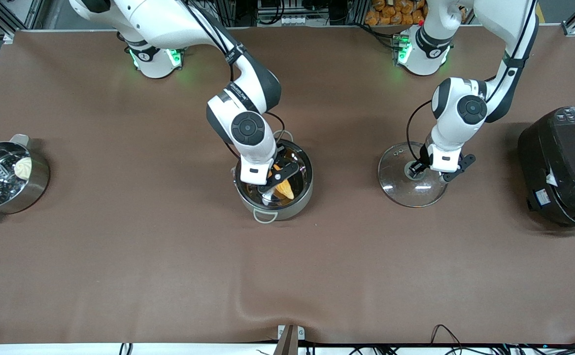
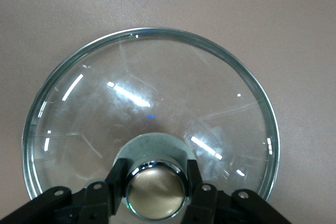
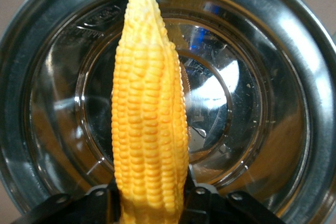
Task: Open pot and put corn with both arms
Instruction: 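Release the corn into the pot and withdraw the right gripper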
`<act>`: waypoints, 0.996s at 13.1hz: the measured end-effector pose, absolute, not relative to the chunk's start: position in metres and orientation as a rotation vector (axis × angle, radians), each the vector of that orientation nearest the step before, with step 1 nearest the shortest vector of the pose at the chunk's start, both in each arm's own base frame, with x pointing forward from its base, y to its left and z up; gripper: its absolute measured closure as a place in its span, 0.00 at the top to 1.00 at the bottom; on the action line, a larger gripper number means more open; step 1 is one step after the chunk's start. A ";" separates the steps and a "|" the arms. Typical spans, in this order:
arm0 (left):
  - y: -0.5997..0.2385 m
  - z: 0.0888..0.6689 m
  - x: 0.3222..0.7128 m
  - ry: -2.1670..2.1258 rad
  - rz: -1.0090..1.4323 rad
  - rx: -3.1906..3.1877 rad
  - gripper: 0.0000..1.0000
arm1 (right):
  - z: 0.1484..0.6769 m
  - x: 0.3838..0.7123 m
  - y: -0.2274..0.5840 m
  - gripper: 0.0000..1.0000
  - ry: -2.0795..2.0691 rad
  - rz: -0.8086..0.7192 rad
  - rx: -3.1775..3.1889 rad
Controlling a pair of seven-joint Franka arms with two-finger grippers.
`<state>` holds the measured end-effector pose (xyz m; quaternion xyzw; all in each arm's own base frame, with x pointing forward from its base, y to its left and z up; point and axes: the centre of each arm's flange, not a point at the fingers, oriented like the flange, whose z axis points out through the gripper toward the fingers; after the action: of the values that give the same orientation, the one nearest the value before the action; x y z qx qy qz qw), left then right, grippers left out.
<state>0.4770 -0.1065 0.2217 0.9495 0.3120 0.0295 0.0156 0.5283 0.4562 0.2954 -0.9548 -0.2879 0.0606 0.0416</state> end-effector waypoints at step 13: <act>-0.126 0.276 0.518 0.924 0.218 2.898 1.00 | 0.409 0.661 0.143 1.00 -0.370 0.173 -3.022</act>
<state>0.5179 -0.1260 0.2756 0.9493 0.3027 0.0715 0.0462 0.6608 0.1428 0.4087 -0.9900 -0.1212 0.0566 0.0458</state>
